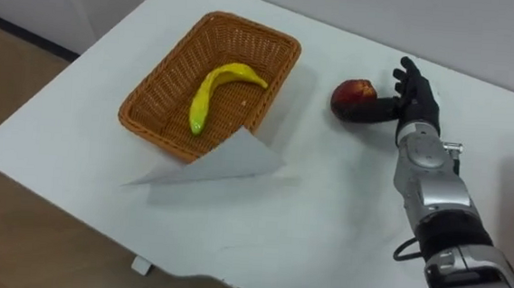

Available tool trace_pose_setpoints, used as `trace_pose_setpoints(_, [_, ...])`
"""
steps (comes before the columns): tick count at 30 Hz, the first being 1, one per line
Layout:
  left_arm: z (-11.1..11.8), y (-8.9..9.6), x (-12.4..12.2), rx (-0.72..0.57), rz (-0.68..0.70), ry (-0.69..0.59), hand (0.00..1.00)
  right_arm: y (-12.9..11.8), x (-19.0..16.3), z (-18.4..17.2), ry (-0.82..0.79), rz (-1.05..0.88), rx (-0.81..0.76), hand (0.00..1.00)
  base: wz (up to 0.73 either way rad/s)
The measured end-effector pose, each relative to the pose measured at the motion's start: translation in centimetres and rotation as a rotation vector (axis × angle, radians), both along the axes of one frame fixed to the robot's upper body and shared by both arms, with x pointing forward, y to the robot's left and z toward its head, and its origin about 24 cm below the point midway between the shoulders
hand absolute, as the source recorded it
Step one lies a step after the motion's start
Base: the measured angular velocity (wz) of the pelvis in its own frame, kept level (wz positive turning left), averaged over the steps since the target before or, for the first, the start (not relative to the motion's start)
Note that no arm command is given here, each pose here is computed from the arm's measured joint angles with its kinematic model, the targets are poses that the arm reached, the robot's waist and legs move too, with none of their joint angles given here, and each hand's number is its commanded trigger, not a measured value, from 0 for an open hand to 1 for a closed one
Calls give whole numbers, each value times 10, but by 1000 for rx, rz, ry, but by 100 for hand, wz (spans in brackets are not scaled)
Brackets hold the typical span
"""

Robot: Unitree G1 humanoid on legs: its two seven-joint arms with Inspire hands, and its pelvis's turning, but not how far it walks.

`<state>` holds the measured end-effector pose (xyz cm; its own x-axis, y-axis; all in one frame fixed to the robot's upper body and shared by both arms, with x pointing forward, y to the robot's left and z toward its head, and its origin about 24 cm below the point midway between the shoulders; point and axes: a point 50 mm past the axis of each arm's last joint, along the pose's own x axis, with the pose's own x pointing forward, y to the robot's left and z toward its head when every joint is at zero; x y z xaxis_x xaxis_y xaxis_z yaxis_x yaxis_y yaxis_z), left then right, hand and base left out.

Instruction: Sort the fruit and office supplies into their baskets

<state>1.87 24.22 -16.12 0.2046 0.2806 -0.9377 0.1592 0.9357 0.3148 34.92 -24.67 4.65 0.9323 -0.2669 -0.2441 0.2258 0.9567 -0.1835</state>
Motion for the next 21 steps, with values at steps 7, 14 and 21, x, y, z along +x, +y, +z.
trace_pose_setpoints(7, [-2,-3,2,-23,5,7,0,-3,1,1,-20,-7,-6,0,0])
trace_pose_setpoints(14, [-3,-3,3,-41,8,12,0,-5,0,2,-23,-7,-9,0,0])
trace_pose_setpoints(21, [-3,-3,5,-42,7,7,0,-6,1,3,-30,-3,-12,0,0])
